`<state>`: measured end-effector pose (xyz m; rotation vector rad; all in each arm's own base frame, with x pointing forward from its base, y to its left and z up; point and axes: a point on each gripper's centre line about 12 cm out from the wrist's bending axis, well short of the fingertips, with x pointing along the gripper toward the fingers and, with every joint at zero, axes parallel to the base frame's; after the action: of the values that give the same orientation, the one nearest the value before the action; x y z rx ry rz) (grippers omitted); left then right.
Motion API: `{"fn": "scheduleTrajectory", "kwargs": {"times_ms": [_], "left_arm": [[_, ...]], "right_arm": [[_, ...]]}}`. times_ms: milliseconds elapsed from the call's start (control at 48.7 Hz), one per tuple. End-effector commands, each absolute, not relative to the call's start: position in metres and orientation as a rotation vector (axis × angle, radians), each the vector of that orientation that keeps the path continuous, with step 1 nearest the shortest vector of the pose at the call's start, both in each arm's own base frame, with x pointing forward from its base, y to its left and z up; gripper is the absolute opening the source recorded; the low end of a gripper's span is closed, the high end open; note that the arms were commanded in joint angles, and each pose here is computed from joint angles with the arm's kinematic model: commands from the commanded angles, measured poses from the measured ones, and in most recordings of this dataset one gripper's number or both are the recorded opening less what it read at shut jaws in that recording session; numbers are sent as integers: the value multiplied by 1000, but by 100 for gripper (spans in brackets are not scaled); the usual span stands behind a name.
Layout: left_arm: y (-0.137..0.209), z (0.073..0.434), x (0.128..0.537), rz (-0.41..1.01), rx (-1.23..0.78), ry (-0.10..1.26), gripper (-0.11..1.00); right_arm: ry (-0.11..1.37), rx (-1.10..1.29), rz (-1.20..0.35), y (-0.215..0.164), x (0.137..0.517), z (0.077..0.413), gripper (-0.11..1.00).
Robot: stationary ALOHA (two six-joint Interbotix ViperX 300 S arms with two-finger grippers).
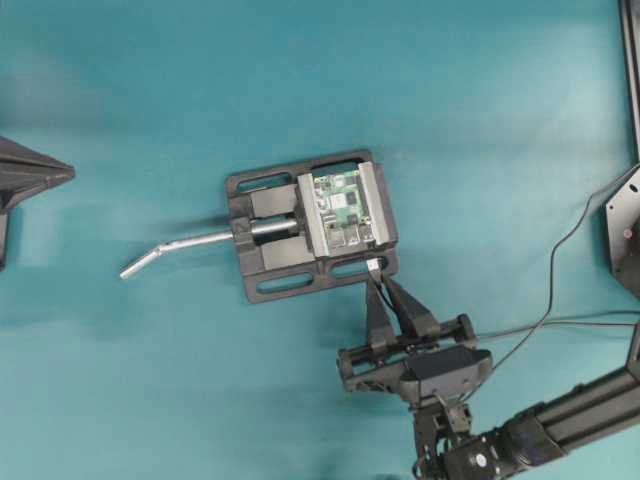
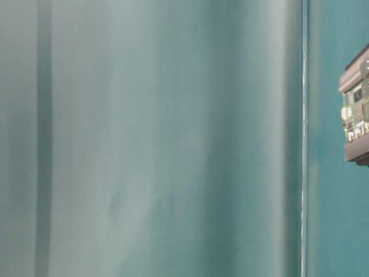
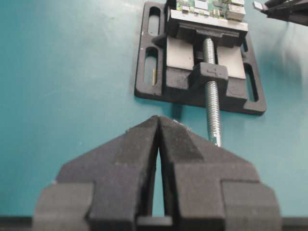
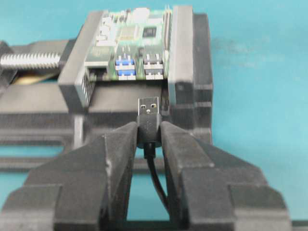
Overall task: Insert the USB into the fixed PCB.
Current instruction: 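Align the USB plug with the lower-right USB port on the PCB, then push the USB plug forward into the USB port with the right gripper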
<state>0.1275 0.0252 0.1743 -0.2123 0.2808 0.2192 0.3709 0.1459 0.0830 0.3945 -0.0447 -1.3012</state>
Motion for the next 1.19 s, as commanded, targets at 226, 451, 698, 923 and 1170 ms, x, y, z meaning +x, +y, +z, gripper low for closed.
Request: {"fn": "scheduleTrajectory", "kwargs": {"times_ms": [226, 451, 698, 923, 1170], "left_arm": [[26, 186, 130, 219, -210, 253, 0], [26, 186, 130, 219, -210, 253, 0], [26, 186, 130, 218, -210, 255, 0], [26, 186, 130, 219, -210, 253, 0], [26, 186, 130, 219, -210, 253, 0]], "right_arm": [[-76, 437, -1313, 139, 376, 104, 21], [-80, 439, -1321, 135, 377, 106, 21], [-95, 433, -1315, 130, 380, 108, 21], [-93, 433, -1319, 128, 380, 108, 21], [-88, 416, -1320, 126, 377, 105, 21]]}}
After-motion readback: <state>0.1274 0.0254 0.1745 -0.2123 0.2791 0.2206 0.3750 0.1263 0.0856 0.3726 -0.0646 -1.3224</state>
